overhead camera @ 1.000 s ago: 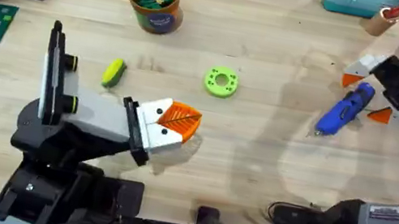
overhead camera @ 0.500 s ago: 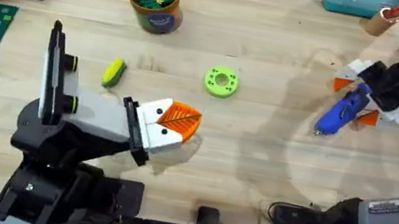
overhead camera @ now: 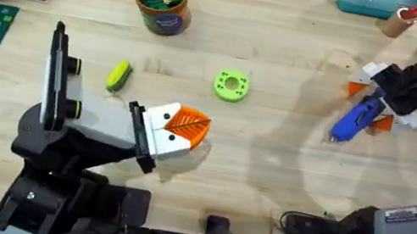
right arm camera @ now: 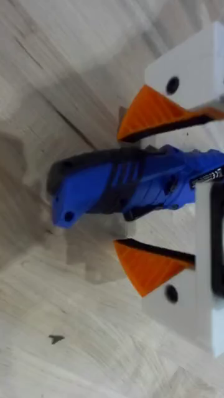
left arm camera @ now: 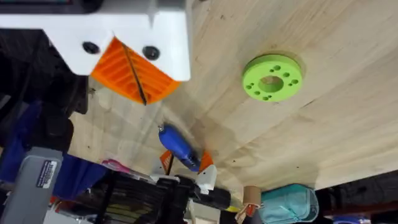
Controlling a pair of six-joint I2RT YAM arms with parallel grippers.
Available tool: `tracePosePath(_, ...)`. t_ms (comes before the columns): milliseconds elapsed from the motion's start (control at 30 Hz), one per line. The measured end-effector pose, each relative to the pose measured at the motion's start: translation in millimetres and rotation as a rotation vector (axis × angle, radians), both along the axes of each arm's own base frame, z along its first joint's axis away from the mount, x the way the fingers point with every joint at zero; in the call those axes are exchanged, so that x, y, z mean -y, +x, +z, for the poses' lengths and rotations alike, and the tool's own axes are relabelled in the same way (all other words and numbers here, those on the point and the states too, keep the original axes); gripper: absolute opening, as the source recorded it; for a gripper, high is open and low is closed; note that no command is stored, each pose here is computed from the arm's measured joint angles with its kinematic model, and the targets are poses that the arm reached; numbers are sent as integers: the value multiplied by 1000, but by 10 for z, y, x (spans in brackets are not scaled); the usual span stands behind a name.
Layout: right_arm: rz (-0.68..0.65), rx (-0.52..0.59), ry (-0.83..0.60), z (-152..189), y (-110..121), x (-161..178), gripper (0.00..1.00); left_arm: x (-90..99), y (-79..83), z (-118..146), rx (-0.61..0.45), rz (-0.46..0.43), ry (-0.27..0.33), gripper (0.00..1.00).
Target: Pick up the gripper from the table and insert it into the empty holder that is missing its gripper. Then pick up a screw, insert it into the mounting hole, and use the screwdriver to tighten it. Finally, clean up the table by picking up the vegetable and placing it into the bucket.
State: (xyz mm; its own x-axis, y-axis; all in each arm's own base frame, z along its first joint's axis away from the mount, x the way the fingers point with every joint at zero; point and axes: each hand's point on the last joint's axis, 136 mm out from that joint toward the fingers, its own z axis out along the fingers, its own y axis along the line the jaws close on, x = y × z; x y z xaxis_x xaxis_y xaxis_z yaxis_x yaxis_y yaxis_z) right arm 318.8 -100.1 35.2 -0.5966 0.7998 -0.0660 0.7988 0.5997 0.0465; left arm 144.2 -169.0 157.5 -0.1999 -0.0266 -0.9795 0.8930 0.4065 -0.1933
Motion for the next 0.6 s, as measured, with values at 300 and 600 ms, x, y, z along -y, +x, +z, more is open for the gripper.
tracePosePath(300,-7,-4,-28,-41,10,80,46,-2,5,0,0,3,0,9)
tracePosePath(600,-7,-7,-28,-43,5,82,27,-2,5,0,0,3,0,9)
